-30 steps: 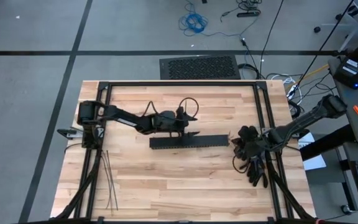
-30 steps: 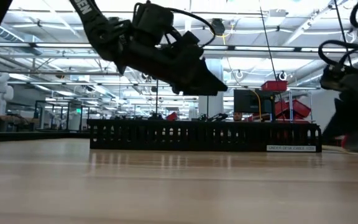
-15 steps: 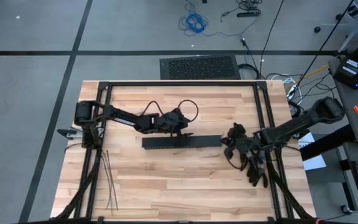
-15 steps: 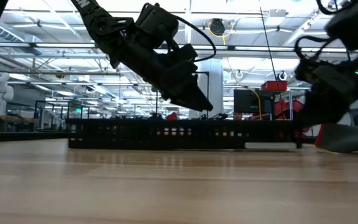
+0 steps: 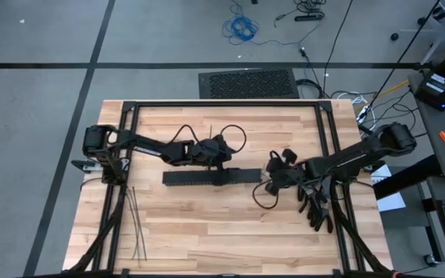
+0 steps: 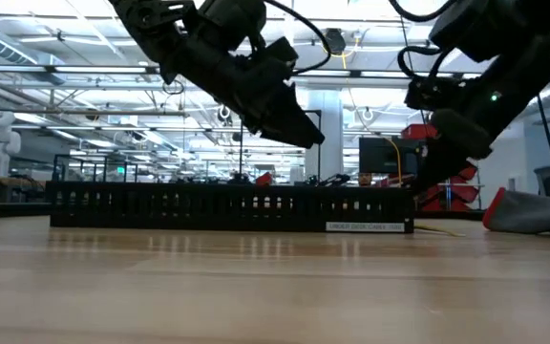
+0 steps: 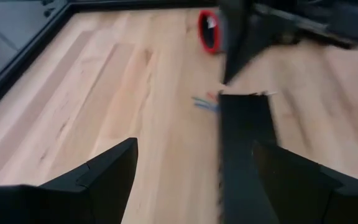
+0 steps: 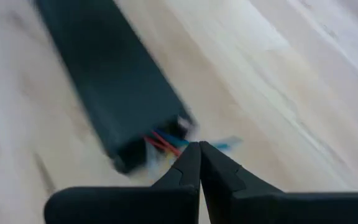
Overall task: Ziptie cables
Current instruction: Close the black cable duct
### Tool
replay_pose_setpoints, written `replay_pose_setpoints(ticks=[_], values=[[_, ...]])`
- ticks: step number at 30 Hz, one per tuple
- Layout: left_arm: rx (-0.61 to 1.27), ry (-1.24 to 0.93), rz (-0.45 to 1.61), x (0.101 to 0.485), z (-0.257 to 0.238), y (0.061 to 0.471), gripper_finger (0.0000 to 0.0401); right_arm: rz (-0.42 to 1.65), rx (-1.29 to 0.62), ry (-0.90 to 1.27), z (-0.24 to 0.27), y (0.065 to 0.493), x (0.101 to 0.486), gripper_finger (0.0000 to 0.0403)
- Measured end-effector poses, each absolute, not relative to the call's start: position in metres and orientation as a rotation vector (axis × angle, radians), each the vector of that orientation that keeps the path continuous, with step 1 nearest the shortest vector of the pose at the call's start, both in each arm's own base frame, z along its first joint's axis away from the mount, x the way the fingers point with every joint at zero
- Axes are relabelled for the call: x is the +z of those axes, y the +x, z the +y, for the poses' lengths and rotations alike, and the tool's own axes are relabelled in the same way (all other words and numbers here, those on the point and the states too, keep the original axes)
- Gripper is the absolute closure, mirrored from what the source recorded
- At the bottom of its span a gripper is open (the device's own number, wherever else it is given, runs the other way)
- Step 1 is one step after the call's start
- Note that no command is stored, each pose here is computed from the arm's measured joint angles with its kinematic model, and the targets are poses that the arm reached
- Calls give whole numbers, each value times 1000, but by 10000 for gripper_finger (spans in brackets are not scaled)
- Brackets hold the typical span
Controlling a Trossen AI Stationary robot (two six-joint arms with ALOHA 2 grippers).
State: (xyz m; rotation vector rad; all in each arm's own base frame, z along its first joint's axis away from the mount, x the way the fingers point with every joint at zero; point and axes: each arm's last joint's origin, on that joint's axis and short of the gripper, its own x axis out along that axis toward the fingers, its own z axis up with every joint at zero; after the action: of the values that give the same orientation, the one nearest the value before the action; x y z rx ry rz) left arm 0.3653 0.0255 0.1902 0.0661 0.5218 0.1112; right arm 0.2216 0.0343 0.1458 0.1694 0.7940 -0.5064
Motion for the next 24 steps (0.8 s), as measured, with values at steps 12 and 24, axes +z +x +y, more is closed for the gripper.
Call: replay_pose_setpoints(ticks=[12, 24], values=[[32, 108, 433, 190, 21, 373, 88, 867, -662, 88, 32, 179, 179, 384], [-52, -6, 315, 169, 7, 397, 88, 541, -335, 336, 35, 147, 126, 253]])
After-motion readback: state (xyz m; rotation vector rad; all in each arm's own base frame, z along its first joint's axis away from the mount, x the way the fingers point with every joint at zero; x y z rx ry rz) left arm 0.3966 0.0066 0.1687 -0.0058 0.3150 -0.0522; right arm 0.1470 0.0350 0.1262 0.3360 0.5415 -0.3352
